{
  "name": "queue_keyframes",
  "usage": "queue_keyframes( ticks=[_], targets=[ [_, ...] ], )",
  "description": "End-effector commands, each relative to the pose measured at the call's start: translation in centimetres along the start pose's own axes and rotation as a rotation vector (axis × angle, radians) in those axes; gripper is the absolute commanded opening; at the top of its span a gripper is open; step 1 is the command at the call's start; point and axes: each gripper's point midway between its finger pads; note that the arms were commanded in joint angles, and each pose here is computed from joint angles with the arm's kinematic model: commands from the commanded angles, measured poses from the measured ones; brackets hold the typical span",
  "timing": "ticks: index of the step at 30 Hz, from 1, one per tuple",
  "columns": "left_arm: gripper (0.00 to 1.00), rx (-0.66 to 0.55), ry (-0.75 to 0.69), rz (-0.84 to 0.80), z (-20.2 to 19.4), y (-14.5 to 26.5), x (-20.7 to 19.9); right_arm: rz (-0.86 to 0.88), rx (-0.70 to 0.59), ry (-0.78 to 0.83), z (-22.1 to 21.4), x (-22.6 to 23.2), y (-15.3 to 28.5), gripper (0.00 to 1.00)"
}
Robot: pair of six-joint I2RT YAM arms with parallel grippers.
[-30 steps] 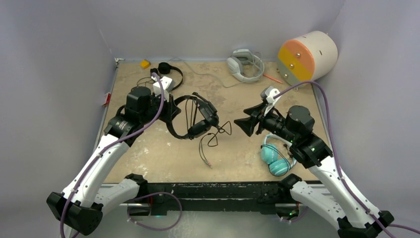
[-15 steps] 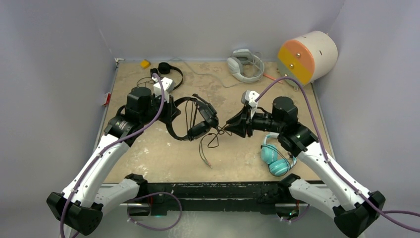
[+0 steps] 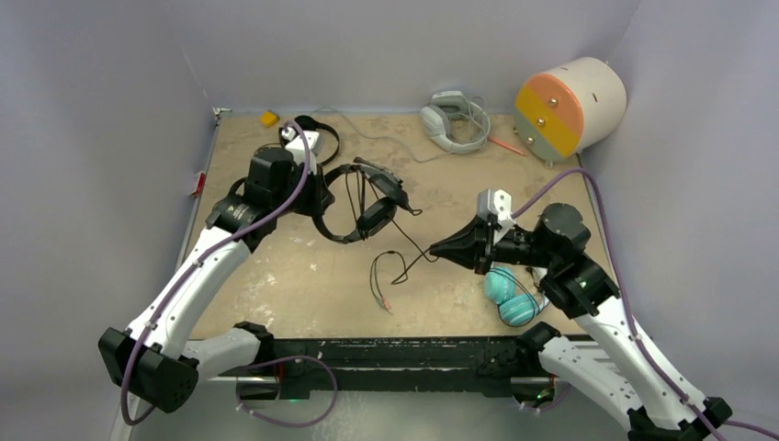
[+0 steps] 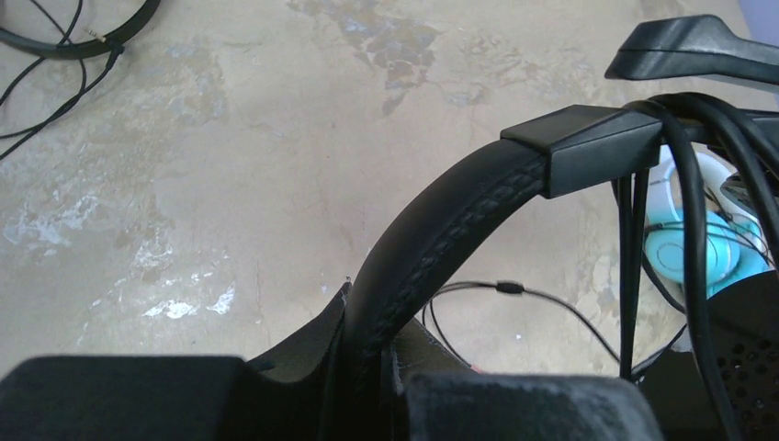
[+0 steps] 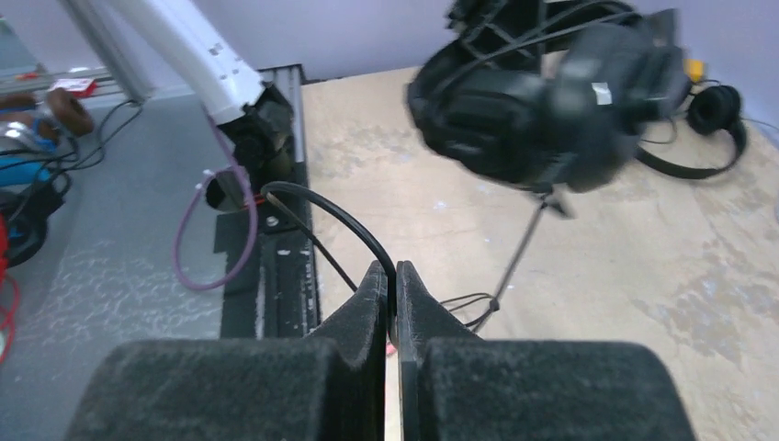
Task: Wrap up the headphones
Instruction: Wrap the headphones cable around the headphones.
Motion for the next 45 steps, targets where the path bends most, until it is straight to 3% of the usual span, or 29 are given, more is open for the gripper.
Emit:
queue_keyframes(
  ticks=[1, 4, 7, 10, 15, 24, 33, 40, 45],
  targets=[
    [0.00, -0.097, 0.120, 0.035, 4.1, 0.3, -0.5, 0.090, 0.035, -0.103, -2.7, 1.8, -0.1, 0.02],
    [0.00, -0.127, 0.133, 0.018, 5.5, 0.6, -1.2, 0.142, 0.056, -0.173, -4.7, 2.4, -0.6, 0.20],
    [0.00, -0.158, 0.120, 0.009, 6.7, 1.2, -1.6, 0.158, 0.055, -0.216, -5.6, 2.6, -0.8, 0.56],
    [0.00, -0.175, 0.082, 0.006, 7.5, 1.8, -1.8, 0.056, 0.061, -0.237, -6.2, 1.0, -1.1, 0.70],
    [0.00, -0.223, 0.010, 0.027, 9.1, 3.2, -1.7, -0.199, 0.118, -0.360, -8.3, -3.5, -1.7, 0.75],
    [0.00, -0.210, 0.002, -0.002, 10.2, 4.2, -2.8, -0.247, 0.022, -0.537, -9.2, -7.4, -6.1, 0.94],
    [0.00, -0.222, 0.008, -0.008, 10.8, 4.4, -3.1, -0.270, 0.002, -0.564, -12.5, -5.6, -11.0, 0.94],
    [0.00, -0.223, 0.011, 0.003, 11.0, 4.3, -2.9, -0.376, 0.101, -0.567, -17.2, -4.0, -13.2, 0.90],
    [0.00, -0.229, 0.017, 0.006, 11.2, 4.4, -2.9, -0.353, 0.160, -0.590, -20.2, -2.2, -15.7, 0.82]
  ],
)
Point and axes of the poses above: each gripper's point midway between its finger pads, its own y axis back along the fingers, its own x axis along the line the jaws close on, z = x × y, and after that the axes turned 5 degrees about y, right-handed
